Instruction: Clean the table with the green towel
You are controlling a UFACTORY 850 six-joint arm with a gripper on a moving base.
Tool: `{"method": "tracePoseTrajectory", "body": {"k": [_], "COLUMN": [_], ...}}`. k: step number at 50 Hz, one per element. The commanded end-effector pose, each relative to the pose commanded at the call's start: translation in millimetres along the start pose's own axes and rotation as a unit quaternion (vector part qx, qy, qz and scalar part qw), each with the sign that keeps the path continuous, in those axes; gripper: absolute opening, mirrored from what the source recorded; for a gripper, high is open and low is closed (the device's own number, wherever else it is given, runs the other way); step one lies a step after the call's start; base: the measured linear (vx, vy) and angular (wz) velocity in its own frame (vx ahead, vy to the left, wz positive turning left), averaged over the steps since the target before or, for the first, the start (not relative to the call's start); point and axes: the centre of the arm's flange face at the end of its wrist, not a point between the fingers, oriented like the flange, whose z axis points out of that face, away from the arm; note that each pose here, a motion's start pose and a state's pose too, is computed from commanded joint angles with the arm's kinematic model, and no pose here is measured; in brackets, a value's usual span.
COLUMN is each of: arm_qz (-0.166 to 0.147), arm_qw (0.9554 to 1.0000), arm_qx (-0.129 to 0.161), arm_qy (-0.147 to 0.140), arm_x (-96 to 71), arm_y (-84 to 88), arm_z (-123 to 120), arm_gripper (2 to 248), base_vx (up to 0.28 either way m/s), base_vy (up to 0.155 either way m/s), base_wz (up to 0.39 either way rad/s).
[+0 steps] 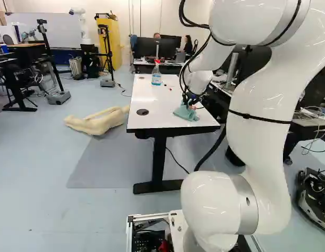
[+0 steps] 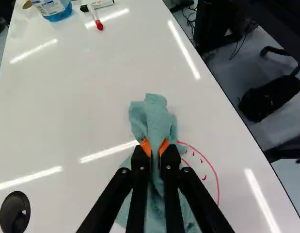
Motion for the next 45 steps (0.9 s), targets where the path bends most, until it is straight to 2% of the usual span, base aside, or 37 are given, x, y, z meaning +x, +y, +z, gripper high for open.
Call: {"method": "tracePoseTrajectory", "body": {"k": [16,45], "arm_qz": [0.000,-0.002], "arm_qw": [0.9998,0.9998], "arm_qx": [0.000,0.001], "arm_qy": [-0.021,-0.022], "arm_x": [-3.8,-4.7], "arm_y": [0.0,-2.0], "arm_z": [-0.1,-0.4], "arm_gripper": [38,38], "base_vx": [0.000,0.000], "base_vy": [0.000,0.000], "base_wz": [0.000,0.000]}}
